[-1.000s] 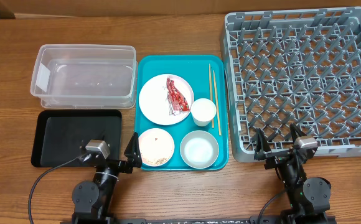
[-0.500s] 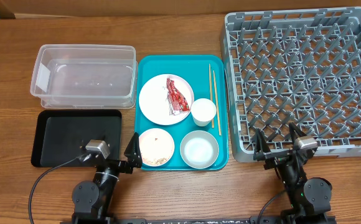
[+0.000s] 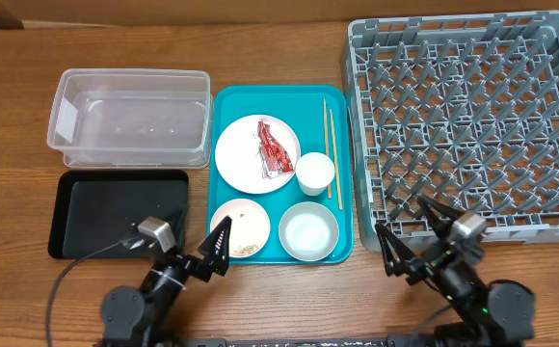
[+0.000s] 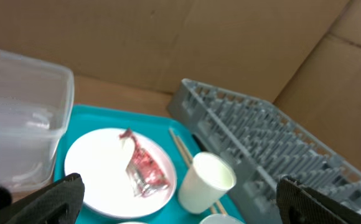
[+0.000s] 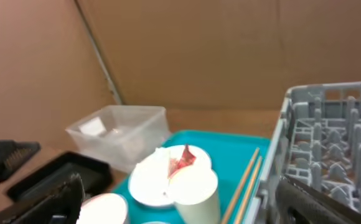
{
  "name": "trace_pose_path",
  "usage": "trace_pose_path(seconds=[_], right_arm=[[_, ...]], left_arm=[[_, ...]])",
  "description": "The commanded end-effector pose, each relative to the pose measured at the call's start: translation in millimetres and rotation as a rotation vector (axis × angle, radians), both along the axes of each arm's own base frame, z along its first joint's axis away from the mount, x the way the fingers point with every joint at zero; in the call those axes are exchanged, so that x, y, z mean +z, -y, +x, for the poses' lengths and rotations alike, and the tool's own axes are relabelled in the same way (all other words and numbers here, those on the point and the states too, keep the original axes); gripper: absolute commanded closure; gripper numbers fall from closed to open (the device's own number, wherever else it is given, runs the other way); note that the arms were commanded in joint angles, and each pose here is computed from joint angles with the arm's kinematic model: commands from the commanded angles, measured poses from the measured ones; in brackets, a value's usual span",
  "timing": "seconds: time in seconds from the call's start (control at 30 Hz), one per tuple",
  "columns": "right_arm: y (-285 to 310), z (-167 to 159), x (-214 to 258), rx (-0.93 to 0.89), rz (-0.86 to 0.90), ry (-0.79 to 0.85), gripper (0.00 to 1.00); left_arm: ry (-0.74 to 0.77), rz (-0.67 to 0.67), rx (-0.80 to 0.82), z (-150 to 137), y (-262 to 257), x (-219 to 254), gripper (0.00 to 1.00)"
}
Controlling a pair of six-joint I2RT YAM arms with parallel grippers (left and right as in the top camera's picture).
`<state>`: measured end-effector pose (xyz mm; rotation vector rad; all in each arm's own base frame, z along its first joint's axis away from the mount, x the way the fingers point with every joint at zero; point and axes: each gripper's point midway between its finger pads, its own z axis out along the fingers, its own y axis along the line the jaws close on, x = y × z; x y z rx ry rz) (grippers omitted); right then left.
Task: Sort waste into correct bins and load items into the dishwasher
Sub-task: 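Reach the left gripper to the white paper cup and grasp it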
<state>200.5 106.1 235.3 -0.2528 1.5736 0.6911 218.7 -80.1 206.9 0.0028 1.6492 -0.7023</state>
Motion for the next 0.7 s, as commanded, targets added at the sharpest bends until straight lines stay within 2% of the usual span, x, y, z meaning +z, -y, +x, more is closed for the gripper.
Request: trace_pose_path(seconds=[0.0, 0.13, 0.33, 0.47, 0.53, 0.6, 0.67], right_arm=[[3.6, -9.5, 42.3, -0.011, 0.029, -0.041, 0.0], [16.8, 0.1, 47.5, -0.105, -0.012, -0.234, 0.0], [21.1, 15.4, 60.4, -0.148, -0.073, -0.49, 0.0], [2.9, 17.8, 72.1, -0.042, -0.054, -0.56, 0.0], [-4.4, 19.3, 76.4, 0.002, -0.044, -0.565, 0.0], [-9.3, 18.5, 76.9, 0.034, -0.036, -0.57, 0.0], [-9.2, 18.2, 76.1, 0.033, -0.036, -0.574, 0.0]], left_arm=[[0.031, 0.01, -0.029, -11.6, 4.2, 47.6, 0.0], [-0.121, 0.047, -0.034, -9.2, 4.6, 57.6, 0.0], [-0.479, 0.114, -0.118, 2.6, 15.4, 58.3, 0.0], [-0.642, 0.168, -0.196, 9.9, 25.4, 61.0, 0.0], [-0.736, 0.073, -0.25, 12.3, 38.4, 65.0, 0.0], [-0.759, 0.016, -0.36, 14.8, 55.9, 67.8, 0.0], [-0.795, 0.037, -0.433, 22.1, 71.5, 55.1, 0.1]])
